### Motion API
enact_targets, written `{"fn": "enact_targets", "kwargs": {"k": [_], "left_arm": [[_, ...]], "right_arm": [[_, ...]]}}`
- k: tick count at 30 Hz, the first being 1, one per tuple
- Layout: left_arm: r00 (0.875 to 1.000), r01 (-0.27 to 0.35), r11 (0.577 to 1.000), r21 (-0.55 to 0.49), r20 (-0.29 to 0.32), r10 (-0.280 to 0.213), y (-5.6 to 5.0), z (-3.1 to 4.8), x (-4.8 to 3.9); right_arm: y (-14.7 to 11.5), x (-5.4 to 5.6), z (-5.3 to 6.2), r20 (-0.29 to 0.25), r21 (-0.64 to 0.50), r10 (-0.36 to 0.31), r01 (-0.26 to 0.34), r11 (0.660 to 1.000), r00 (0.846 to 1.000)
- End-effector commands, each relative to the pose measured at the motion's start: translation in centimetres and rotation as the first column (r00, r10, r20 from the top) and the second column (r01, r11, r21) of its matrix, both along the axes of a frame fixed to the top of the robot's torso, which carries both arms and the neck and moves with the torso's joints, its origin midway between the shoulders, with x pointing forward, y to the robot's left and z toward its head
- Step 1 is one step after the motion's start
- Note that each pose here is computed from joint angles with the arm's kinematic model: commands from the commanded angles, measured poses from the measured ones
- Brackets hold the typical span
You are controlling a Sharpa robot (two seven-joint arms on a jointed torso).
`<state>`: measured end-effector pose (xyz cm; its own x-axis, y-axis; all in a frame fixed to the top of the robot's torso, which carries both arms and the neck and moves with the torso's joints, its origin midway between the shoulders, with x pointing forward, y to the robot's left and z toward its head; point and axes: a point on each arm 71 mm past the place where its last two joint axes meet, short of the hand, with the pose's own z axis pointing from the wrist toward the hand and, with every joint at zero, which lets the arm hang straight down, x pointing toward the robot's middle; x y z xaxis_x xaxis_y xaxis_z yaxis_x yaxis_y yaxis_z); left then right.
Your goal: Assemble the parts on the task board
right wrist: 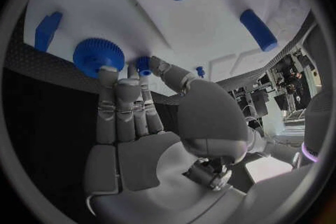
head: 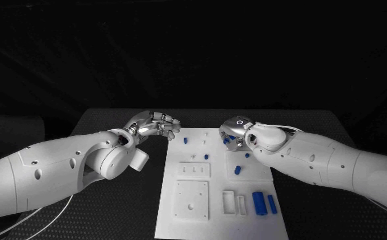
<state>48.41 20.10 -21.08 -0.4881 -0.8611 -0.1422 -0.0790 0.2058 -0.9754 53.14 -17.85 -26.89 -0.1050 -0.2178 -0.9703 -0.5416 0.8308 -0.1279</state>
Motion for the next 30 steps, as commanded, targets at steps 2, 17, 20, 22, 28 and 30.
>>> {"fn": "enact_targets", "kwargs": {"k": [2,17,20,22,28,30], "left_arm": [[1.0,0.016,1.0,-0.013,-0.004,-0.016,-0.2,0.09,-0.05],[1.0,0.018,1.0,-0.013,-0.004,-0.018,-0.3,0.07,0.0],[1.0,0.021,1.0,-0.014,-0.005,-0.021,-0.4,0.07,-0.01],[1.0,0.022,1.0,-0.014,-0.005,-0.022,-0.5,0.07,-0.01],[1.0,0.024,1.0,-0.014,-0.004,-0.024,-0.6,0.06,0.02],[1.0,0.024,1.0,-0.015,-0.005,-0.024,-0.6,0.07,0.0]], "right_arm": [[0.2,-0.6,-0.9,0.002,-0.031,0.01,-0.01,0.999,1.0],[1.8,-1.1,0.5,0.133,0.05,-0.019,0.012,0.999,0.991],[2.6,-1.1,1.0,0.169,0.078,-0.028,0.015,0.997,0.985],[3.1,-1.1,1.2,0.183,0.085,-0.029,0.014,0.996,0.983],[4.1,-1.0,1.7,0.219,0.114,-0.042,0.018,0.993,0.975],[4.2,-0.9,1.8,0.225,0.12,-0.048,0.021,0.993,0.973]]}}
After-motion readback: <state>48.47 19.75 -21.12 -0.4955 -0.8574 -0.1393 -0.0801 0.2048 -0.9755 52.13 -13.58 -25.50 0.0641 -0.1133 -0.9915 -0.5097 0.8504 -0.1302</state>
